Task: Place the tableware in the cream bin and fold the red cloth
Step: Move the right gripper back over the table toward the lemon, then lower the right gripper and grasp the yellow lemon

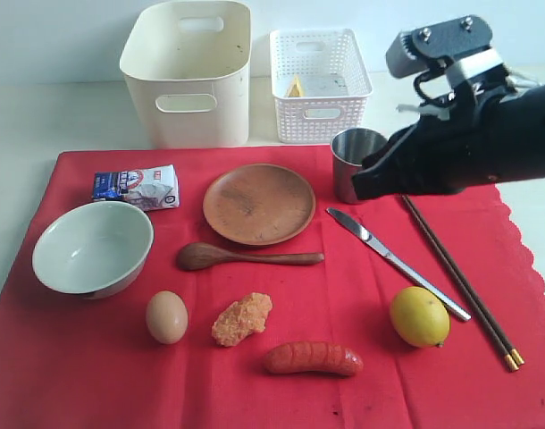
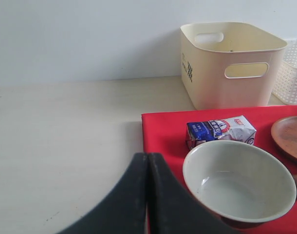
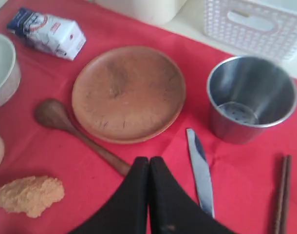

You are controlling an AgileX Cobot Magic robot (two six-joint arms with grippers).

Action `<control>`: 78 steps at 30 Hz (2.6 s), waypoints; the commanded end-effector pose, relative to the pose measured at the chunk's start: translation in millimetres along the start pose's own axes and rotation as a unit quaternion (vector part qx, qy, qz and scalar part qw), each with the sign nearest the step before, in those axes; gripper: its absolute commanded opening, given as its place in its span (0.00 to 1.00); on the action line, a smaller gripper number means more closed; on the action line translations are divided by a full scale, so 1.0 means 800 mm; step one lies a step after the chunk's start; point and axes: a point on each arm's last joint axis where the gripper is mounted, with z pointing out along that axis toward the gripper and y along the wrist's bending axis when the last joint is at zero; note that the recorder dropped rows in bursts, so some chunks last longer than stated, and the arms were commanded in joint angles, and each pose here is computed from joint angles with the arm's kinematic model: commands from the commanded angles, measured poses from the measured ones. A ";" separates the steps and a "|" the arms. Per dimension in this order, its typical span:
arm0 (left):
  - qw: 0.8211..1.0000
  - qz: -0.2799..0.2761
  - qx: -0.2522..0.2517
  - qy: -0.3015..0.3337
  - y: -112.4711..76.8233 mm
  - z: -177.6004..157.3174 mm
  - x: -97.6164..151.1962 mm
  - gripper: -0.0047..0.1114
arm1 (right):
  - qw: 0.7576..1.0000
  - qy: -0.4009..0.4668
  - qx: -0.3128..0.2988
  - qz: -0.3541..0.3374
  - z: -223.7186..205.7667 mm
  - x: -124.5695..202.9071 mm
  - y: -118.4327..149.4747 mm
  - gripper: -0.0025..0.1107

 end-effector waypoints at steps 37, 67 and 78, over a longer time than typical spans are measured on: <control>1.000 -0.006 0.001 -0.005 0.000 -0.001 -0.001 0.05 | 0.994 0.025 -0.096 -0.052 -0.047 0.013 0.069 0.53; 1.000 -0.006 0.001 -0.005 0.000 -0.001 -0.001 0.05 | 0.966 0.232 0.095 0.060 0.008 0.082 0.021 0.67; 1.000 -0.006 0.001 -0.005 0.000 -0.001 -0.001 0.05 | 0.957 0.264 0.099 0.060 0.062 0.104 0.012 0.67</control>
